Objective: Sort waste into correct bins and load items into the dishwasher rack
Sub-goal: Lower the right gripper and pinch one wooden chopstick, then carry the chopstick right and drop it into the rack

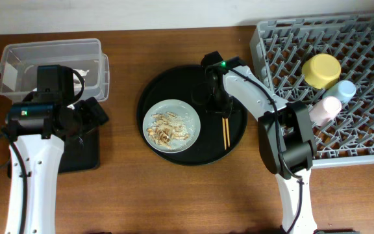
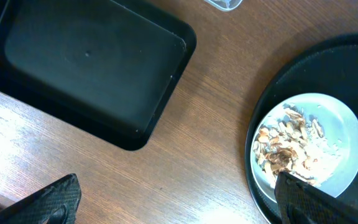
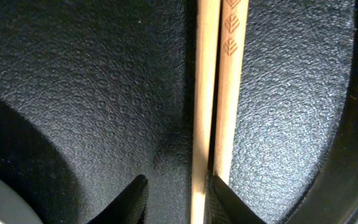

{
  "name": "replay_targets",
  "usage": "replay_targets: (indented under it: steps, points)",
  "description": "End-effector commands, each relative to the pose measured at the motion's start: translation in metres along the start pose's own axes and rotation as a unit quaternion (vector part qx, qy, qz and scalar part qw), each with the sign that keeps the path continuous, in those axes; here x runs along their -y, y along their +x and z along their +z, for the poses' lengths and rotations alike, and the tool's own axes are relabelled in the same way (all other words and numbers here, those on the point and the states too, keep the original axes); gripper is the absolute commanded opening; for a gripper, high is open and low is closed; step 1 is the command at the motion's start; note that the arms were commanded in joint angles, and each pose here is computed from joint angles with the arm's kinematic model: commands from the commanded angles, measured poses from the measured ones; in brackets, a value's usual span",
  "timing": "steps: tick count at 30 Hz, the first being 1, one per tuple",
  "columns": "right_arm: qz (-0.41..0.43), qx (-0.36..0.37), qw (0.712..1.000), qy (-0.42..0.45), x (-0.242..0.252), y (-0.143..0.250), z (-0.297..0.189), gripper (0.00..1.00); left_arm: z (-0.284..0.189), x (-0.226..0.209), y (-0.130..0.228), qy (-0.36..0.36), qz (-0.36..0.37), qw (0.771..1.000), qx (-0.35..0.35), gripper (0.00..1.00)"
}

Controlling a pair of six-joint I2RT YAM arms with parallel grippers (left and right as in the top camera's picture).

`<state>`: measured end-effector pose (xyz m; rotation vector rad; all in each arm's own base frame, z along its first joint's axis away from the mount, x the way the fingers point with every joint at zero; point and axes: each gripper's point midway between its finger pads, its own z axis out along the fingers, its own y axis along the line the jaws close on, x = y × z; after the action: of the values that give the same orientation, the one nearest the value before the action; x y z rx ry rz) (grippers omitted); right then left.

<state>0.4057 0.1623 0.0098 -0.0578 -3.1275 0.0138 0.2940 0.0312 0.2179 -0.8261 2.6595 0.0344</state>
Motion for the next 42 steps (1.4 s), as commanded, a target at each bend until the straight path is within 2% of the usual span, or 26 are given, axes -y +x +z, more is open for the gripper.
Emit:
replay_targets:
  steps: [1,7,8,11,13,18,23,26,30,32,37,42]
  points:
    - [0.002,0.0,1.0,0.016,0.004,0.002,0.008,0.37,-0.004,-0.004,-0.002,-0.004,-0.008,1.0,0.01,0.99]
    - [0.002,-0.008,1.0,0.019,0.007,0.009,0.024,0.36,-0.004,-0.004,-0.002,-0.004,-0.008,1.0,0.01,0.99]
    - [0.002,-0.01,1.0,0.02,0.008,0.011,0.026,0.34,-0.004,-0.004,-0.002,-0.004,-0.008,1.0,0.01,0.99]
    - [0.002,-0.016,1.0,0.023,0.009,0.015,0.029,0.2,-0.004,-0.004,-0.002,-0.004,-0.008,1.0,0.01,0.99]
    - [0.002,-0.019,1.0,0.018,0.008,0.016,0.028,0.05,-0.004,-0.004,-0.002,-0.004,-0.008,1.0,0.01,0.99]
    - [0.003,-0.024,1.0,-0.015,-0.005,0.013,0.008,0.04,-0.004,-0.004,-0.002,-0.004,-0.008,1.0,0.01,0.99]
    - [0.012,0.022,0.999,-0.033,-0.001,-0.017,-0.078,0.04,-0.004,-0.004,-0.002,-0.004,-0.008,1.0,0.01,0.99]
    - [-0.002,0.068,0.997,-0.045,0.02,-0.036,-0.135,0.04,-0.004,-0.004,-0.002,-0.004,-0.008,1.0,0.01,0.99]
    - [-0.034,0.113,0.993,-0.027,0.072,-0.052,-0.18,0.04,-0.004,-0.004,-0.002,-0.004,-0.008,1.0,0.01,0.99]
    - [-0.039,0.122,0.992,-0.008,0.104,-0.059,-0.185,0.04,-0.004,-0.004,-0.002,-0.004,-0.008,1.0,0.01,0.99]
    - [0.012,0.13,0.991,0.034,0.175,-0.075,-0.176,0.04,-0.004,-0.004,-0.002,-0.004,-0.008,1.0,0.01,0.99]
    - [0.017,0.138,0.99,0.034,0.197,-0.084,-0.165,0.04,-0.004,-0.004,-0.002,-0.004,-0.008,1.0,0.01,0.99]
